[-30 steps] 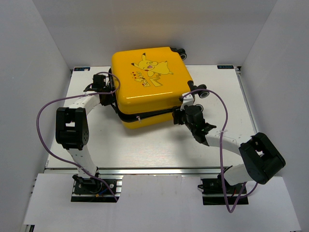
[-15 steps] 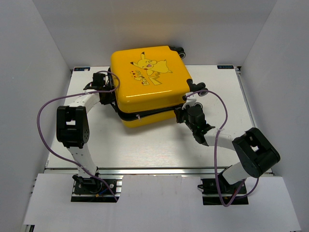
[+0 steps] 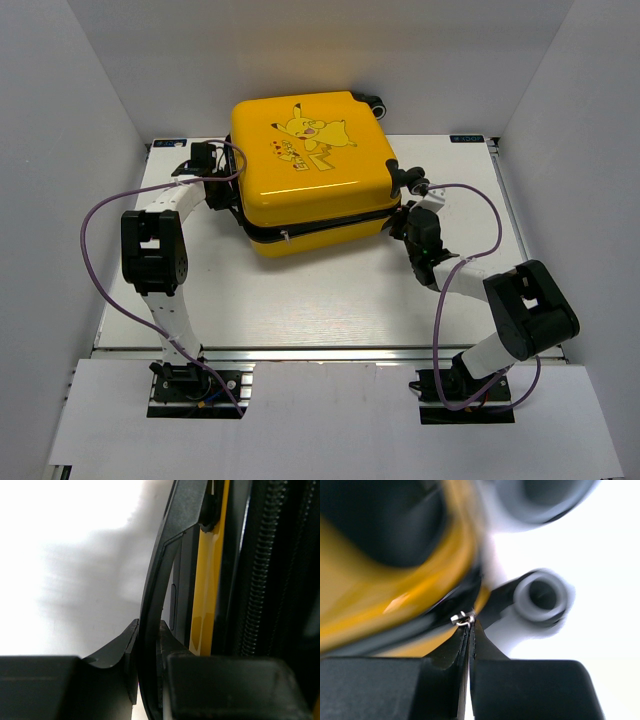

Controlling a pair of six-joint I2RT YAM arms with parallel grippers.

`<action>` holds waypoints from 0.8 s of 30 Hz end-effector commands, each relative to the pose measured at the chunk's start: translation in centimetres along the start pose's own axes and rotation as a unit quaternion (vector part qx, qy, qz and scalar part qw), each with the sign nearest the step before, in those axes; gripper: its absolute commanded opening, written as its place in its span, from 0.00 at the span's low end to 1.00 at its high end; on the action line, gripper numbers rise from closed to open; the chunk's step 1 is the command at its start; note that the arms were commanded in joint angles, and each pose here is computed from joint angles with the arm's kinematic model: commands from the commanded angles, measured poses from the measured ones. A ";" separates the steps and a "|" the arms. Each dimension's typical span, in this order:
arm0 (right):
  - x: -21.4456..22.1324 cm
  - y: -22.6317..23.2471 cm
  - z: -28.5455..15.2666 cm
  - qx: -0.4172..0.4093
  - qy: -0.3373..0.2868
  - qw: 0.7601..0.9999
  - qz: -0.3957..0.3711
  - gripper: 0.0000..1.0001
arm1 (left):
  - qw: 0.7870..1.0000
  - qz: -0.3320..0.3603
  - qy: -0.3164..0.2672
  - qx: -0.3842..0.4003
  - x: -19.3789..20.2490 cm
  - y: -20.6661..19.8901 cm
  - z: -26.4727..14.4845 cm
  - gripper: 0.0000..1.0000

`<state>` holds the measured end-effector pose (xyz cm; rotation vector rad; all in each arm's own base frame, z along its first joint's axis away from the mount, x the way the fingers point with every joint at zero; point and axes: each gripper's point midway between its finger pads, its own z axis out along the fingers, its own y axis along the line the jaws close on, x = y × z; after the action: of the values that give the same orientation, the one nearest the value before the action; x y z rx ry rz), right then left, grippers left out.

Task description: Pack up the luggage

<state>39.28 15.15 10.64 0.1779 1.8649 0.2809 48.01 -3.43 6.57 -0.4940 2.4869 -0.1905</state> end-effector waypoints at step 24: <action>-15.7 -16.2 13.1 0.089 -0.206 0.974 0.044 0.00 | 0.998 -0.039 0.012 -0.051 -5.8 9.7 7.6 0.00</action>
<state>50.12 12.63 10.32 0.0665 1.7614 0.5488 53.61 -3.79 6.32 -0.4674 2.5231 -0.4386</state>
